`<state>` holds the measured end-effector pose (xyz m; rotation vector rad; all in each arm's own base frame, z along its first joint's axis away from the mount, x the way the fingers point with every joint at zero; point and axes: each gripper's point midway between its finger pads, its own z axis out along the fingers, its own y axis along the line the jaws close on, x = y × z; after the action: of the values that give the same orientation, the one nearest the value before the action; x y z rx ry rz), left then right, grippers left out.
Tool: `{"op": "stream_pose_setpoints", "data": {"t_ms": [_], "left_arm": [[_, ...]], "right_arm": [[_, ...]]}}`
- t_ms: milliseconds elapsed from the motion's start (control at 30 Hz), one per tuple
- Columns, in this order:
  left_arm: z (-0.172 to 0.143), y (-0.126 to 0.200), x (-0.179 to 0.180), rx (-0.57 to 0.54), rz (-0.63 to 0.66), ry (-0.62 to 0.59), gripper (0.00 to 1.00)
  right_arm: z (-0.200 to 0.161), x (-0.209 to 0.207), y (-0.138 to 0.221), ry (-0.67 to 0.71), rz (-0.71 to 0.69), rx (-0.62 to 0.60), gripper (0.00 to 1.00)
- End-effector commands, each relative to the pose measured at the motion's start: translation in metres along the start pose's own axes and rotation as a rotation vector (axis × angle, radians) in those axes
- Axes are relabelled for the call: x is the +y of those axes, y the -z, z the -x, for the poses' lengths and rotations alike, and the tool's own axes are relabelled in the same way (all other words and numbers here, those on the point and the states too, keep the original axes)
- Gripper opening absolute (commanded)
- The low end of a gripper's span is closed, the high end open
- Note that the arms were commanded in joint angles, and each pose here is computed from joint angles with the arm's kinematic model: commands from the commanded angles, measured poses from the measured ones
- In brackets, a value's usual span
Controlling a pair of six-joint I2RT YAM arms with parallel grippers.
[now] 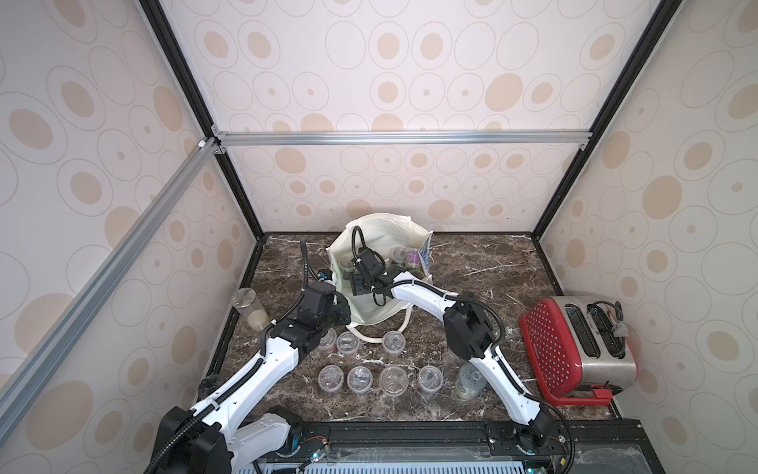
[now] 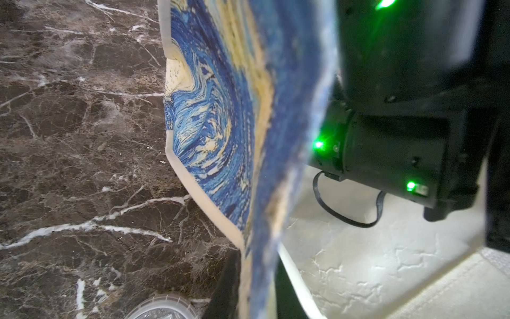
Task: Take out the seed jars from the canvas bag
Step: Pick up the seed jar from the canvas bag.
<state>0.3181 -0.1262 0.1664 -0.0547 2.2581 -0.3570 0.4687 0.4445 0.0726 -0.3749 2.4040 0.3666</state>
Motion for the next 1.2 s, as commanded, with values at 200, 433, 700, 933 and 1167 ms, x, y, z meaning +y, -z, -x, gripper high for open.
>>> {"op": "stream_pose_setpoints", "data": {"t_ms": [200,433,700,933,1167], "left_arm": [[0.008,0.006,-0.002,-0.022,-0.006,0.000,0.20],[0.010,0.004,-0.003,-0.023,-0.009,-0.001,0.20],[0.010,0.006,-0.002,-0.027,-0.007,0.001,0.20],[0.012,0.005,-0.004,-0.028,-0.012,-0.004,0.20],[0.014,0.004,-0.006,-0.028,-0.017,-0.005,0.20]], "right_arm": [[0.034,0.012,0.055,0.015,0.084,-0.072,0.69],[0.026,0.015,0.047,0.041,0.099,-0.053,0.80],[0.010,-0.002,0.024,0.017,-0.008,0.003,0.90],[0.006,-0.012,0.004,0.006,-0.085,0.020,0.89],[0.007,-0.014,-0.003,-0.014,-0.089,0.031,0.76]]}}
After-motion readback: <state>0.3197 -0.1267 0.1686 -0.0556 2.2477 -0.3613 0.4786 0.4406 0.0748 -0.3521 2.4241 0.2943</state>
